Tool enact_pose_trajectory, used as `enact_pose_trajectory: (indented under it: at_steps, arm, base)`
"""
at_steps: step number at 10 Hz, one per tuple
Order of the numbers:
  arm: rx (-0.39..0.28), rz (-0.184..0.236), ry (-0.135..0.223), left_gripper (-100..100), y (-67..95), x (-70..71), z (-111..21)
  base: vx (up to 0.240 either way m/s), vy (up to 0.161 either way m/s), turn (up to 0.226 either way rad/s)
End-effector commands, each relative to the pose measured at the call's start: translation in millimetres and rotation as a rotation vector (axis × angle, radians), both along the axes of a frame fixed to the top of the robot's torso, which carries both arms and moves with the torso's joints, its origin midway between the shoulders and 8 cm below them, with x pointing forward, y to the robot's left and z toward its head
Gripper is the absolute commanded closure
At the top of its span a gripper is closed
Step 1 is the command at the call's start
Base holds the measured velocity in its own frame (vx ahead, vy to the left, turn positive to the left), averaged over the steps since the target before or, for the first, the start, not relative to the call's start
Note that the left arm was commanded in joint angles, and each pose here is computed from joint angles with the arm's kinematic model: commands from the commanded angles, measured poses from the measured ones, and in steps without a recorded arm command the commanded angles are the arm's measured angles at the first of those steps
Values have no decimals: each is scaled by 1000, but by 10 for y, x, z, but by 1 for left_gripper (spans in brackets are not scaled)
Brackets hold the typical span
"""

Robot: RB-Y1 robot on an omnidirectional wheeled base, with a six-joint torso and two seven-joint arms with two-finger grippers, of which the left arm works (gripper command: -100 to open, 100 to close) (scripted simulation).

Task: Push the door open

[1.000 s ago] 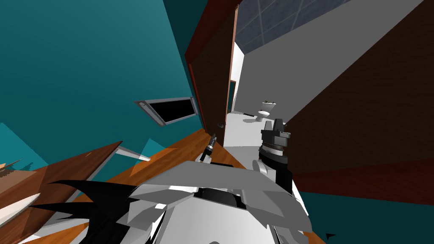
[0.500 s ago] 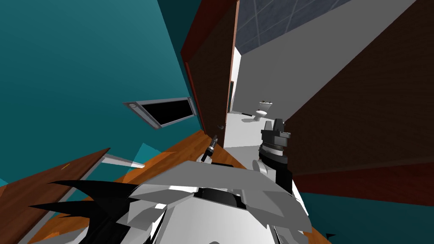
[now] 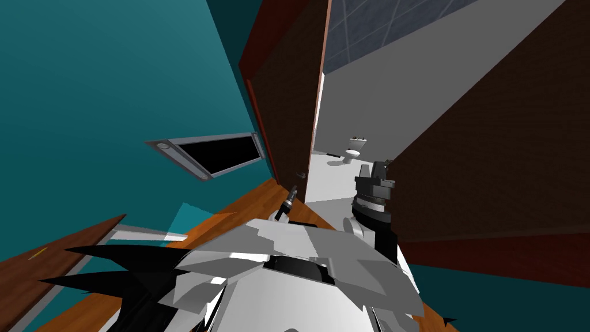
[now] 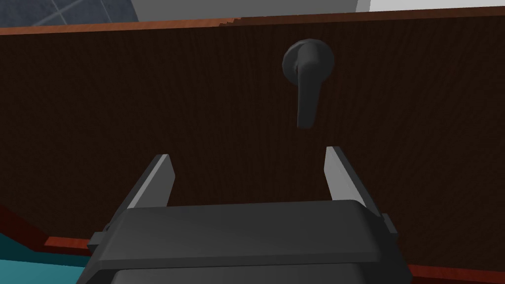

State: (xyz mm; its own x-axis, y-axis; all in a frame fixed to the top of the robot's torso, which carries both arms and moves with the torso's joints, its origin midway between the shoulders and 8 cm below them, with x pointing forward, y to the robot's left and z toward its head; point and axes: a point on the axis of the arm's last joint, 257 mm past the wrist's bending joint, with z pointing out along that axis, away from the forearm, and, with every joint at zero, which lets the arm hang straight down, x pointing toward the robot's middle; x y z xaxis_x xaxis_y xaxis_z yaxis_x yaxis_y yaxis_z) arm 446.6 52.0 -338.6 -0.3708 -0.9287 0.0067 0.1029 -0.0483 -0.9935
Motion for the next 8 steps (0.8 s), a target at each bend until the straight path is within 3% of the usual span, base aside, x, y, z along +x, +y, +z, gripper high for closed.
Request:
enact_pose_trajectory:
  at_steps: [1, 8]
  arm:
    - [7, -12, 15, -100, -59, -19, -79]
    - [35, -54, 66, -100, -258, -96, -353]
  base:
    - [91, 103, -94]
    - [94, 100, -90]
